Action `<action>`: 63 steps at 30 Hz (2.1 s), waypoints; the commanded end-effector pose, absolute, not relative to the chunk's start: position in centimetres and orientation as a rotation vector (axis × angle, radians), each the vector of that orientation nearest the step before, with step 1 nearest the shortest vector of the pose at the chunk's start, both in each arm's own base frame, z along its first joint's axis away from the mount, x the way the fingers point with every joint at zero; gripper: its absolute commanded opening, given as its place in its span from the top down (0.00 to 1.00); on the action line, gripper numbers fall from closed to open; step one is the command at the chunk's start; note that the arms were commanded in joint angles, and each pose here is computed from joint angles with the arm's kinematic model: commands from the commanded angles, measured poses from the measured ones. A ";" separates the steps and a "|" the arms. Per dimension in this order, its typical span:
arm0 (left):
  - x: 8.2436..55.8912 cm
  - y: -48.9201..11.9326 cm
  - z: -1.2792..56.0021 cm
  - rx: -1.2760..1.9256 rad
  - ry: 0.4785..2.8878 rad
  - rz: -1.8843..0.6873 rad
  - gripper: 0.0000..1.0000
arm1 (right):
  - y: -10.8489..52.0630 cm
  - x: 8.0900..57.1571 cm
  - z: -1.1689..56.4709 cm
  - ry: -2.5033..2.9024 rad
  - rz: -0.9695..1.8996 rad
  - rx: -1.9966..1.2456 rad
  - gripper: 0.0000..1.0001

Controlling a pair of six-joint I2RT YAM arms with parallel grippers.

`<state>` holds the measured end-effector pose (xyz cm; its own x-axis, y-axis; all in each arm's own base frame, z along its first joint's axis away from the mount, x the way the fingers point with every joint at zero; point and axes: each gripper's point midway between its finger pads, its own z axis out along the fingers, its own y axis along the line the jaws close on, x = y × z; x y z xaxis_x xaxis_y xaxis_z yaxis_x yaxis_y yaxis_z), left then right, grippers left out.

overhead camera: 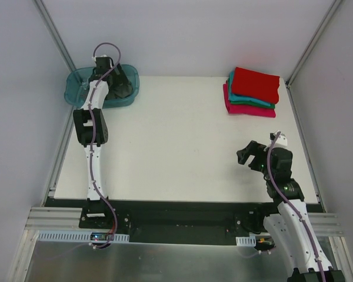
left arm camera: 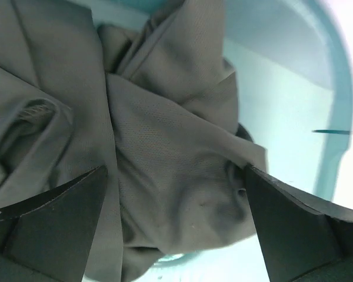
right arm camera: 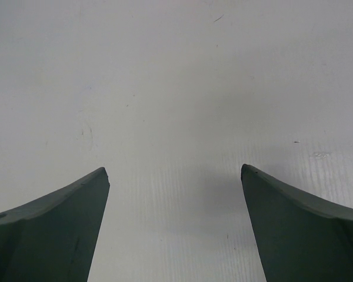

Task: Fold and stack the t-shirts
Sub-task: Grab crumpled tshirt from bin with the left arm, then move the tshirt to the center of the board

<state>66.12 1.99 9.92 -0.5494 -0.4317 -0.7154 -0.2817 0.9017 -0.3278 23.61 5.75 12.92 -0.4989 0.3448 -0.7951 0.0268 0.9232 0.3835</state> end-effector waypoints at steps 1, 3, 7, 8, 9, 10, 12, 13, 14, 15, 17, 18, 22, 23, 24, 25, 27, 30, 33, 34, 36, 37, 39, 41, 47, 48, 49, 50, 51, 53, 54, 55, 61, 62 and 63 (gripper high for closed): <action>67.3 0.1 10.0 -0.540 2.158 -0.323 0.01 | 5.3 24.7 14.6 2.014 0.357 0.253 0.04; 67.5 -0.1 8.7 -0.572 2.162 -0.354 0.04 | 5.2 24.7 14.4 2.027 0.351 0.253 0.04; 67.7 -0.3 6.5 -0.622 2.176 -0.375 0.25 | 5.1 24.5 14.4 2.038 0.343 0.256 0.04; 67.7 -0.3 6.2 -0.624 2.178 -0.373 0.37 | 5.0 24.4 14.6 2.037 0.335 0.256 0.04; 67.8 -0.4 6.2 -0.622 2.178 -0.380 0.51 | 4.9 24.3 14.7 2.034 0.328 0.254 0.04; 67.9 -0.2 6.4 -0.614 2.169 -0.367 0.76 | 4.9 24.2 14.9 2.030 0.327 0.247 0.04; 68.2 0.6 8.4 -0.584 2.136 -0.319 1.00 | 4.8 23.9 15.3 2.021 0.322 0.238 0.04; 68.3 0.8 10.2 -0.555 2.110 -0.289 1.00 | 4.7 23.7 15.5 2.017 0.320 0.233 0.04; 68.3 1.4 12.3 -0.535 2.079 -0.258 1.00 | 4.7 23.5 15.9 2.005 0.318 0.225 0.04; 68.2 1.8 15.7 -0.510 2.027 -0.243 1.00 | 4.6 23.4 16.1 1.997 0.318 0.221 0.04; 67.6 2.4 21.8 -0.472 1.933 -0.204 1.00 | 4.6 23.2 16.6 1.977 0.323 0.222 0.04; 67.0 2.3 25.2 -0.448 1.883 -0.203 1.00 | 4.6 23.2 16.8 1.970 0.327 0.224 0.04; 62.9 1.6 36.9 -0.387 1.717 -0.247 1.00 | 4.7 22.8 17.4 1.942 0.341 0.215 0.04; 61.3 1.1 39.5 -0.365 1.686 -0.282 1.00 | 4.7 22.7 17.4 1.942 0.331 0.204 0.04; 59.8 0.7 41.8 -0.356 1.653 -0.307 1.00 | 4.5 22.6 17.3 1.944 0.321 0.206 0.04; 58.5 0.3 43.7 -0.337 1.626 -0.327 1.00 | 4.5 22.5 17.4 1.938 0.325 0.210 0.04; 55.6 -1.0 47.2 -0.282 1.584 -0.387 1.00 | 4.6 22.6 17.4 1.932 0.330 0.211 0.04; 50.6 -3.7 52.2 -0.169 1.517 -0.502 1.00 | 5.0 22.5 17.7 1.930 0.354 0.194 0.04; 45.8 -6.4 56.2 -0.067 1.451 -0.598 1.00 | 5.2 22.3 18.3 1.922 0.369 0.186 0.04; 44.4 -7.2 57.3 -0.039 1.431 -0.620 1.00 | 5.2 22.3 18.5 1.915 0.372 0.186 0.04; 41.4 -9.5 59.3 0.038 1.386 -0.650 1.00 | 5.0 22.0 18.7 1.904 0.366 0.192 0.04; 39.7 -10.8 60.3 0.081 1.362 -0.663 1.00 | 4.9 21.9 18.7 1.902 0.362 0.198 0.04; 37.0 -13.2 61.2 0.168 1.332 -0.674 1.00 | 4.7 21.7 18.9 1.886 0.355 0.205 0.04; 35.1 -15.0 61.4 0.220 1.317 -0.686 1.00 | 4.6 21.5 19.1 1.867 0.356 0.209 0.04; 31.9 -19.2 56.7 0.385 1.416 -0.853 1.00 | 4.5 21.1 19.4 1.836 0.363 0.214 0.04; 31.3 -20.4 54.9 0.449 1.442 -0.890 1.00 | 4.5 21.1 19.4 1.835 0.364 0.218 0.04; 31.0 -21.5 52.5 0.505 1.485 -0.918 1.00 | 4.4 21.1 19.3 1.836 0.361 0.220 0.04; 30.8 -22.6 49.7 0.543 1.540 -0.944 1.00 | 4.4 21.1 19.3 1.836 0.359 0.220 0.04; 30.5 -24.0 47.2 0.596 1.574 -0.964 1.00 | 4.4 21.1 19.3 1.836 0.359 0.220 0.04; 30.3 -27.4 41.0 0.691 1.684 -0.992 1.00 | 3.8 21.4 19.1 1.842 0.324 0.241 0.04; 30.4 -29.3 37.8 0.725 1.753 -1.003 1.00 | 3.7 21.4 19.1 1.847 0.317 0.247 0.04; 30.7 -30.9 35.1 0.747 1.816 -1.004 1.00 | 3.7 21.5 18.9 1.856 0.314 0.246 0.04; 35.3 -38.0 24.3 0.767 2.147 -0.983 0.72 | 4.1 21.4 18.8 1.890 0.328 0.231 0.04; 36.1 -38.4 23.7 0.749 2.184 -0.975 0.48 | 4.2 21.4 18.6 1.894 0.328 0.230 0.04; 36.3 -38.5 23.4 0.737 2.210 -0.974 0.24 | 4.1 21.4 18.4 1.898 0.327 0.233 0.04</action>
<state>33.94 -38.15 21.93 -0.6461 0.2656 -0.7155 0.7187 0.5274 -0.4531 21.31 4.02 16.67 -0.3696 0.3164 -0.8737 0.0188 0.9426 0.3334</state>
